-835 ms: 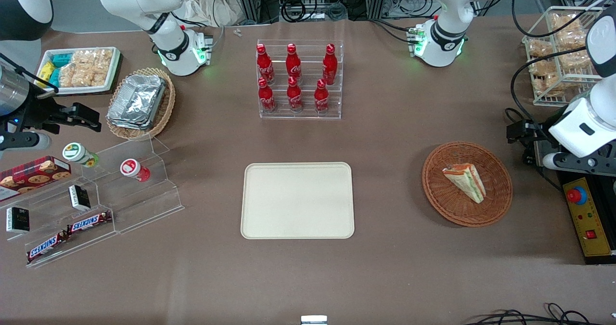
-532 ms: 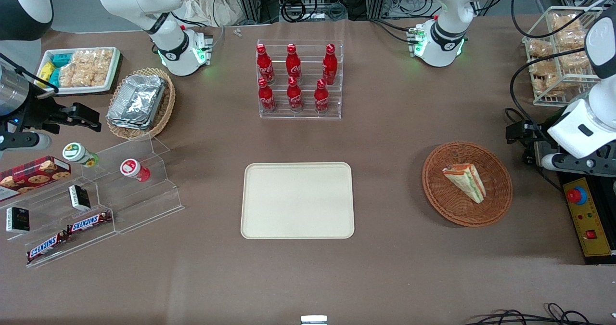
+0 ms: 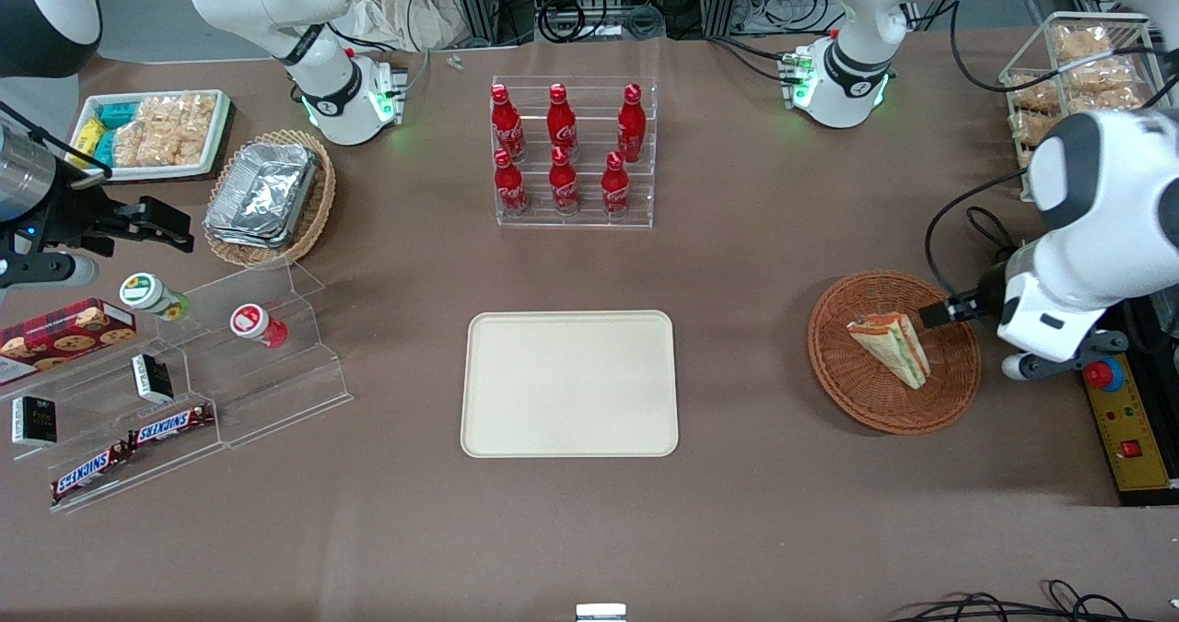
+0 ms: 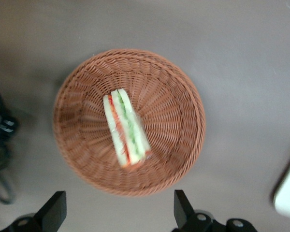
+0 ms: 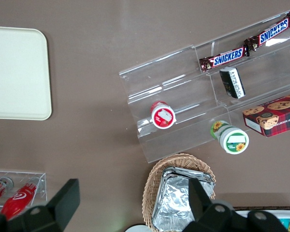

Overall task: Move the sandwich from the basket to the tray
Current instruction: 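Move the left gripper over the wrapped sandwich in the wicker basket, then lower the left gripper and close it on the wrapped sandwich, then lift the sandwich and carry it with the left gripper over the cream tray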

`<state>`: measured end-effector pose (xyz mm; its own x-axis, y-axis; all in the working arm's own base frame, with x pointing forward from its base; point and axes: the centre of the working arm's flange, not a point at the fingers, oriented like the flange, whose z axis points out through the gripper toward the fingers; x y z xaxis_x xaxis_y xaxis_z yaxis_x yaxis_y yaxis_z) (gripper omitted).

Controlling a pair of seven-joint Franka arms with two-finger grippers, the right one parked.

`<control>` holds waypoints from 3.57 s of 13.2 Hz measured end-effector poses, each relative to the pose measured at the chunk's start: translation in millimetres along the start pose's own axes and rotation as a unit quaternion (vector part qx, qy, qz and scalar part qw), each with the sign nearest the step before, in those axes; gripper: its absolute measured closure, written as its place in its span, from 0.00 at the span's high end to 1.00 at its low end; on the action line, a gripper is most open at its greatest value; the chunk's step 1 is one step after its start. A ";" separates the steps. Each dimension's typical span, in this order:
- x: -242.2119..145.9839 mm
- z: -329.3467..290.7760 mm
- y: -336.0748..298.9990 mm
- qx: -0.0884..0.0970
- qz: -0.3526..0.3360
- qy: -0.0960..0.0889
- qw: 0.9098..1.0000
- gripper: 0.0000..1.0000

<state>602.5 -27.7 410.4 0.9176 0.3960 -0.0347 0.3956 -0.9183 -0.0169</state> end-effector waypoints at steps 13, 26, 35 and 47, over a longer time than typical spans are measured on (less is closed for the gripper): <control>-21.2 148.4 -18.8 -0.009 -0.196 0.006 0.980 1.00; 20.1 40.0 2.0 0.009 -0.193 -0.005 0.981 0.17; -55.5 -129.6 197.7 -0.033 0.030 0.003 0.999 0.17; -130.7 137.0 372.6 -0.012 0.201 0.000 0.980 0.17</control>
<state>624.7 -421.4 271.7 0.9994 0.0026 -0.0333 0.0033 -0.9998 0.0207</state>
